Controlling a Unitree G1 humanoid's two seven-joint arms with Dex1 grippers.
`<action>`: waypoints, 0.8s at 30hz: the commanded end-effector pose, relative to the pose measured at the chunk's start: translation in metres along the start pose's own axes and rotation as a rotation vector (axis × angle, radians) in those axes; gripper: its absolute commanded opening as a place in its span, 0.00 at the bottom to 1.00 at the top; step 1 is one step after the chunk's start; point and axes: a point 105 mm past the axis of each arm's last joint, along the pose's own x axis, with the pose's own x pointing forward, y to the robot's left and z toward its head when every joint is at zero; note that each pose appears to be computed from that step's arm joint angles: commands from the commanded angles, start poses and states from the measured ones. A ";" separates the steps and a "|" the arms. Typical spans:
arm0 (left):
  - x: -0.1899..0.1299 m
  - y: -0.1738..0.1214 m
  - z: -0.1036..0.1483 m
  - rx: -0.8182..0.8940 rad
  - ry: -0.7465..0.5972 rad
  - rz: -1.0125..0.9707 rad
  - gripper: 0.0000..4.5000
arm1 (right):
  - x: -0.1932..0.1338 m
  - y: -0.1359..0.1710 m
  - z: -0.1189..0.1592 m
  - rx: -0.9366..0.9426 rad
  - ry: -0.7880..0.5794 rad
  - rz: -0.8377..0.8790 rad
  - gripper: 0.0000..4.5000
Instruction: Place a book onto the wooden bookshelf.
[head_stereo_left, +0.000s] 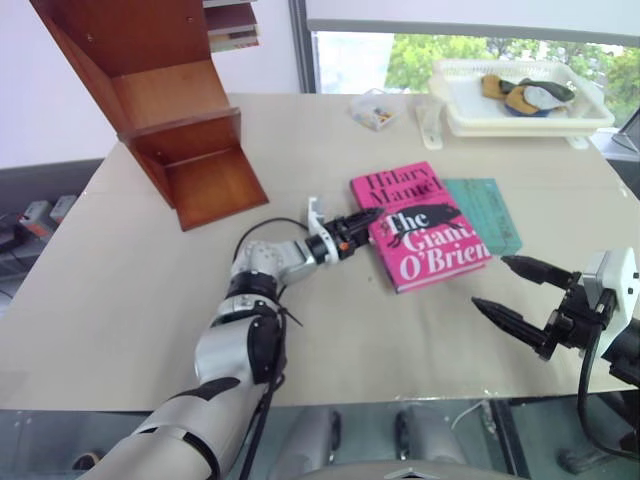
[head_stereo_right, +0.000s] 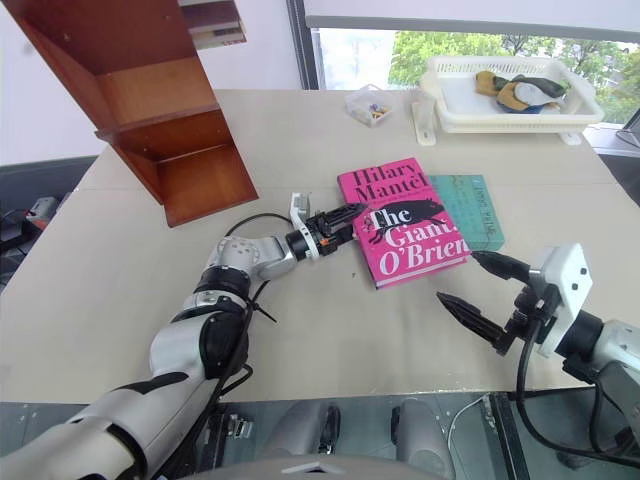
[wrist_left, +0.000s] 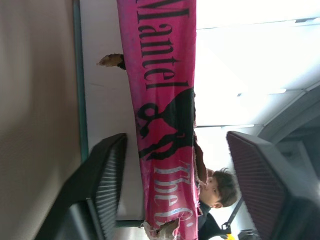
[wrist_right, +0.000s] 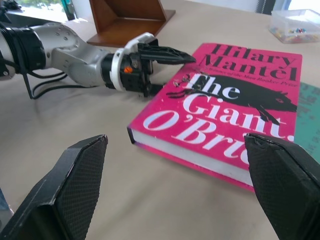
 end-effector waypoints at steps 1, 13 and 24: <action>-0.008 0.014 -0.017 -0.126 0.041 -0.001 0.71 | -0.002 -0.001 0.006 -0.033 -0.022 -0.014 1.00; -0.018 -0.003 -0.014 -0.154 0.048 -0.107 0.71 | -0.004 -0.003 0.002 -0.036 -0.007 -0.027 1.00; -0.023 0.004 -0.022 -0.157 0.072 -0.085 0.71 | -0.005 -0.005 -0.001 -0.039 0.002 -0.040 1.00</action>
